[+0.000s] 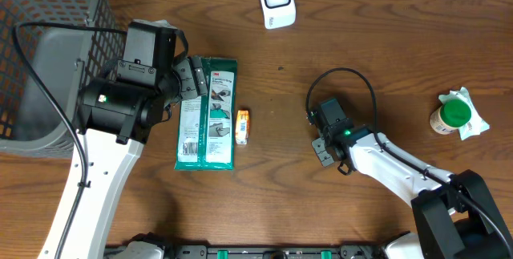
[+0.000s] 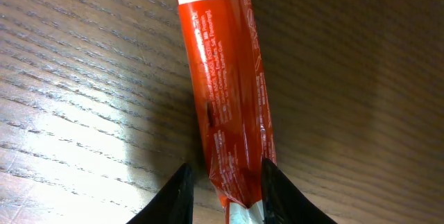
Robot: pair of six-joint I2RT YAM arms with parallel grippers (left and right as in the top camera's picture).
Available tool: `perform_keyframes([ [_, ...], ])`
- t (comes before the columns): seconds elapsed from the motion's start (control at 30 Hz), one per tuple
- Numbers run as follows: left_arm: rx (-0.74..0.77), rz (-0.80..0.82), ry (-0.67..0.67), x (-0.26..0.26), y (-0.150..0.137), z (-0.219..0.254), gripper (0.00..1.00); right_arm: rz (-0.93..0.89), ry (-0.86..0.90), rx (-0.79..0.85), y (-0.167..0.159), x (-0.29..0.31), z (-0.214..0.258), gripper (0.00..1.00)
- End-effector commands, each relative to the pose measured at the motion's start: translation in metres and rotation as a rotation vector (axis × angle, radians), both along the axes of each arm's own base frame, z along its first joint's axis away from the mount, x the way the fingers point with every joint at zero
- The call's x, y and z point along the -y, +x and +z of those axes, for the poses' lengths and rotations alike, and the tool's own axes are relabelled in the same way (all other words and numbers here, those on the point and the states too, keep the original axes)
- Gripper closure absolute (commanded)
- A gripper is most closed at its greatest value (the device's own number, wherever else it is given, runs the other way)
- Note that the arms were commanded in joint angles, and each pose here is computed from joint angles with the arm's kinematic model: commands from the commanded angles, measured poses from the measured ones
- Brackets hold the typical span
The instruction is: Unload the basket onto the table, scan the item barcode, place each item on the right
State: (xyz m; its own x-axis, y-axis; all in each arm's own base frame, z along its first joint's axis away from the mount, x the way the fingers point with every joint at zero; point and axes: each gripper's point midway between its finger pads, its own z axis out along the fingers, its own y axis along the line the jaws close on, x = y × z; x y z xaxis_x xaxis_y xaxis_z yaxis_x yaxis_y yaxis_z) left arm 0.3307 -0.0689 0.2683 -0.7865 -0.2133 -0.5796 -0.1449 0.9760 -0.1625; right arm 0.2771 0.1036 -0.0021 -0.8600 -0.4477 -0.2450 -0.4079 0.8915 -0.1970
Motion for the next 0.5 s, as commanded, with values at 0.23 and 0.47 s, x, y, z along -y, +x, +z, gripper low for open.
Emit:
perform_keyframes([
  [0.23,0.013,0.005,0.014,-0.003,0.002,0.005,0.14,0.022,0.06,-0.101,-0.022,-0.01,-0.016,0.99],
  [0.47,0.013,0.005,0.014,-0.003,0.002,0.005,0.13,0.054,0.281,-0.098,-0.01,-0.055,0.023,0.99],
])
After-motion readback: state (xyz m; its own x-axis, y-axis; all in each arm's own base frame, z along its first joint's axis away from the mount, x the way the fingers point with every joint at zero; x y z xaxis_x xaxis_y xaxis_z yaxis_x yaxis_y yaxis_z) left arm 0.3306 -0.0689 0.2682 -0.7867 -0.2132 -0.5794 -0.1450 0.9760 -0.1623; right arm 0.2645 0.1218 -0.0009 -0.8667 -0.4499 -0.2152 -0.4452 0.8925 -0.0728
